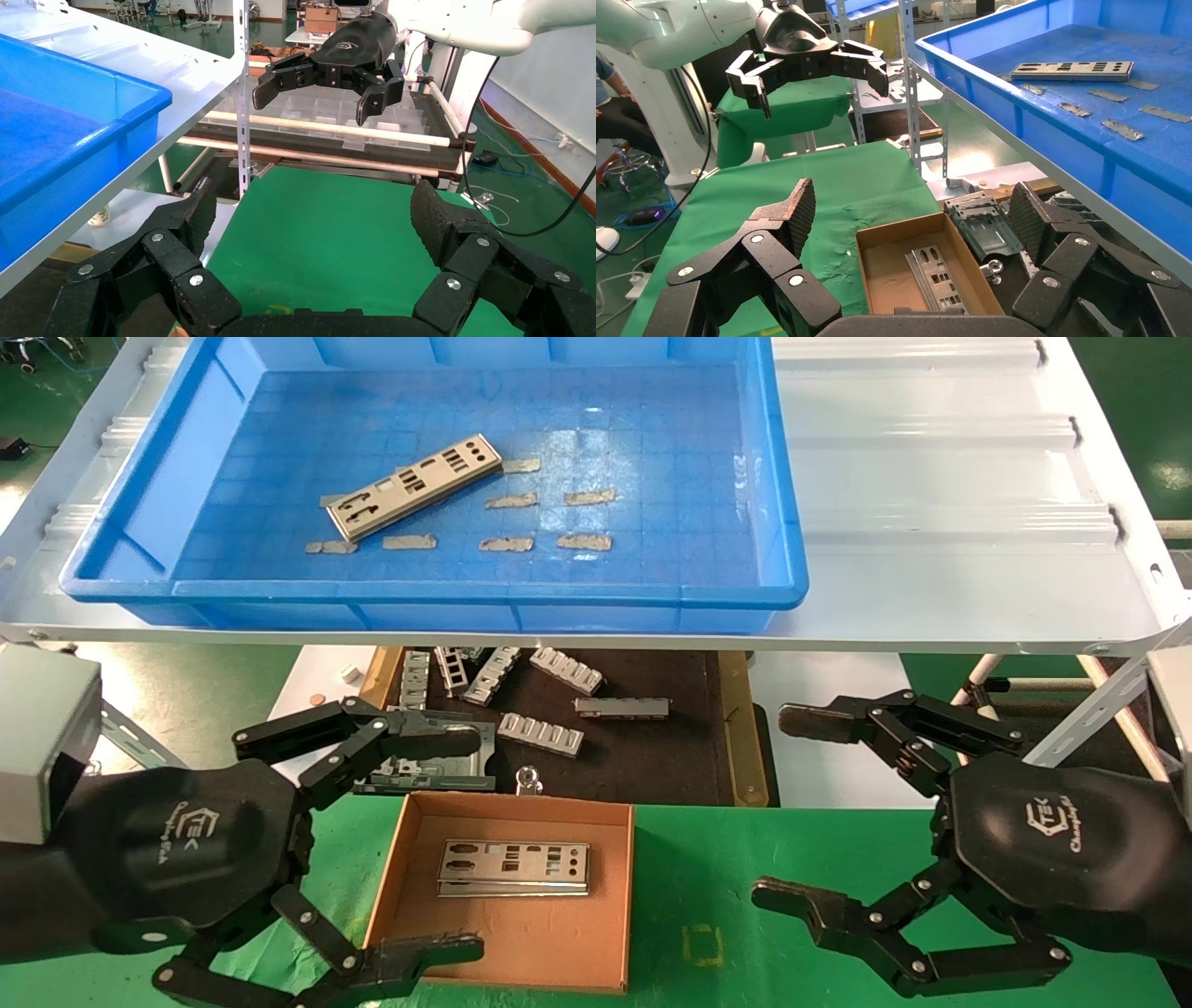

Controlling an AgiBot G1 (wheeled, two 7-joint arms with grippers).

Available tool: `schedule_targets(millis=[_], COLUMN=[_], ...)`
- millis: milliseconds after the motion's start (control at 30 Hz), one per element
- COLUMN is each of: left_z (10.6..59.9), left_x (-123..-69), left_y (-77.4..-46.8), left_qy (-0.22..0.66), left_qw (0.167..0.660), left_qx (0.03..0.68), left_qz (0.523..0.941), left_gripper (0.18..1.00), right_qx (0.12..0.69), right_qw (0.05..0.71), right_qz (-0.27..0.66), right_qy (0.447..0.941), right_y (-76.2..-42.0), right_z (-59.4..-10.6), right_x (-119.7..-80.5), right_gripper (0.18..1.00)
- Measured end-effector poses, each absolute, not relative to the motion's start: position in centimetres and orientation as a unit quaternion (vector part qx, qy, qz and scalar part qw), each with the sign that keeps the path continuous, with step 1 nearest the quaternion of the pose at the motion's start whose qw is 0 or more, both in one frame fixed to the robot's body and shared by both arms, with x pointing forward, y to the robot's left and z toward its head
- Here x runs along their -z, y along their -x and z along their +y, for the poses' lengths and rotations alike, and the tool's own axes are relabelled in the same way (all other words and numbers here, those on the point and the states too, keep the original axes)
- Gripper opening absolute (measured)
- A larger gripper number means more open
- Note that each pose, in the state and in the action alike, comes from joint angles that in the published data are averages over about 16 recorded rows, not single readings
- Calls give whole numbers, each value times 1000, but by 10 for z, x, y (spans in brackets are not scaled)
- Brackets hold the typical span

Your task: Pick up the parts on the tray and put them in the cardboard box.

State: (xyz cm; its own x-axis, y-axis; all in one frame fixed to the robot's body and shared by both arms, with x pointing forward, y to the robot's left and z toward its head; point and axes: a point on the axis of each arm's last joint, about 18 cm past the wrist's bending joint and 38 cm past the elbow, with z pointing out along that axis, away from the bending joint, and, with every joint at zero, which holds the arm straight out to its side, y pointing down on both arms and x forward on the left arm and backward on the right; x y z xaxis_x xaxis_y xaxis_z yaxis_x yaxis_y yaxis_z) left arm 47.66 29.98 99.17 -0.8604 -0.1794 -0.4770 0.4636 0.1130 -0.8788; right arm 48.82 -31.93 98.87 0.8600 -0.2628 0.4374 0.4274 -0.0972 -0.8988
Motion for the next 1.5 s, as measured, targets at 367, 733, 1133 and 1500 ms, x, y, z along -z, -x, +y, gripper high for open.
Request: schedule_targets(millis=[367,733,1133,1500], left_z=[300,300,300,300], left_x=[-992,-992,-992,-992], left_y=[-477,-477,-477,-477], left_qy=[-101,-101,-101,-101], left_qw=[244,244,244,244], left_qx=[658,658,658,658], left_qz=[705,705,705,705], left_gripper=[1001,1001,1001,1001], right_qx=[258,258,258,258], right_qw=[669,669,669,669], right_qz=[-59,-59,-59,-59], right_qy=[694,694,694,694], right_y=[-488,-488,-488,-488], right_z=[-319,-319,-319,-319], right_x=[-989,-989,-989,-989], right_gripper=[1001,1001,1001,1001])
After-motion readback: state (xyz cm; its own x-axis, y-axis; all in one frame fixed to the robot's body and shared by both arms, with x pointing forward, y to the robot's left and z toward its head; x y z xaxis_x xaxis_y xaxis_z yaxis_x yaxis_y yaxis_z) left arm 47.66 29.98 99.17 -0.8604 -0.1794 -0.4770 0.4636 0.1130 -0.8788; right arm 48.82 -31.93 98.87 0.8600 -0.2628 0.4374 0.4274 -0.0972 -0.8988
